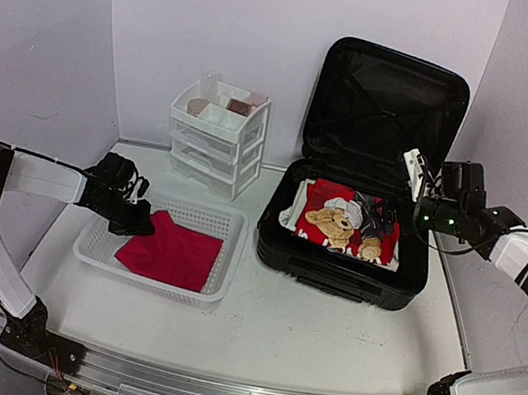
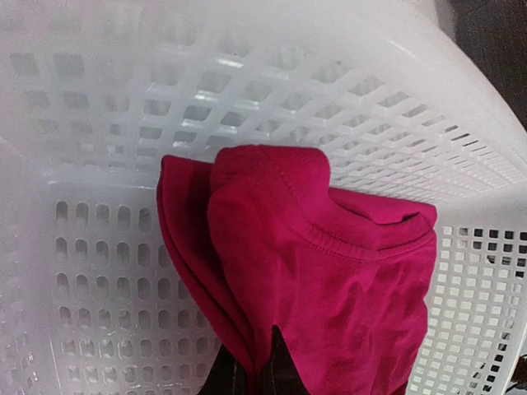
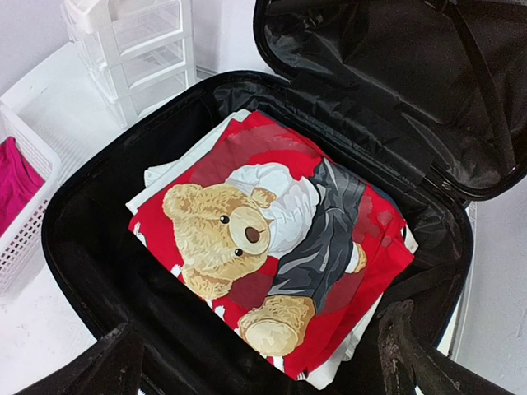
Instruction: Open, take out, and arrange the luggage
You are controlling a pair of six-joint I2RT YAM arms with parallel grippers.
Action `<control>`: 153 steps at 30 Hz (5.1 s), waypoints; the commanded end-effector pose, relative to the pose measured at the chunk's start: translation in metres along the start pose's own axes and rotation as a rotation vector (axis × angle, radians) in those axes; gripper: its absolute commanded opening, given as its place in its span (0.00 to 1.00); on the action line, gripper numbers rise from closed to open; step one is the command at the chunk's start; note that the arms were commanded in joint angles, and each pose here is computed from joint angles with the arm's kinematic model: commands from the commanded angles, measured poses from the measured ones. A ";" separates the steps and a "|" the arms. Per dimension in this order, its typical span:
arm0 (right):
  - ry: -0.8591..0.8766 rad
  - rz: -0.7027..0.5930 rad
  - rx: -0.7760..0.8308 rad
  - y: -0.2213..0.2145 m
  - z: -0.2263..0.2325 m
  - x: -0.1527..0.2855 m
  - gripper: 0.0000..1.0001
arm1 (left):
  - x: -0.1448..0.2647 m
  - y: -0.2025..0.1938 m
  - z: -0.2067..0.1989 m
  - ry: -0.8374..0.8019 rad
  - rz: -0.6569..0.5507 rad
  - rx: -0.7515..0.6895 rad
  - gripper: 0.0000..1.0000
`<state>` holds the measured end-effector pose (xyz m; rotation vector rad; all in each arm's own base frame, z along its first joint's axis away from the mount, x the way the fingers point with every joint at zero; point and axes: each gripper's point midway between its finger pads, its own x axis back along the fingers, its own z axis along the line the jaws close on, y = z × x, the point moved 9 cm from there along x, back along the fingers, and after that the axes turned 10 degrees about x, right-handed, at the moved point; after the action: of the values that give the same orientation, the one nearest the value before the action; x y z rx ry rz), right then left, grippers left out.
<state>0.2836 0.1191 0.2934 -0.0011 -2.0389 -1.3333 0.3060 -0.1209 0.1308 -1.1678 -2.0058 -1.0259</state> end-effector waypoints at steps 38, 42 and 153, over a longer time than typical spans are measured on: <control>0.166 0.345 0.808 0.003 0.085 -0.155 0.97 | 0.057 0.010 -0.204 -0.578 0.019 -0.054 0.66; 0.101 0.337 0.845 0.001 0.092 -0.176 0.96 | 0.058 0.004 -0.197 -0.568 0.024 -0.051 0.66; 0.350 -0.081 0.484 0.031 0.034 -0.108 0.00 | -0.165 0.008 -0.335 -0.384 0.239 0.808 0.73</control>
<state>0.3662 0.1998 0.2141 0.3695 -1.9496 -0.7195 0.4262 -0.4684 0.1742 -1.1473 -2.1524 0.1708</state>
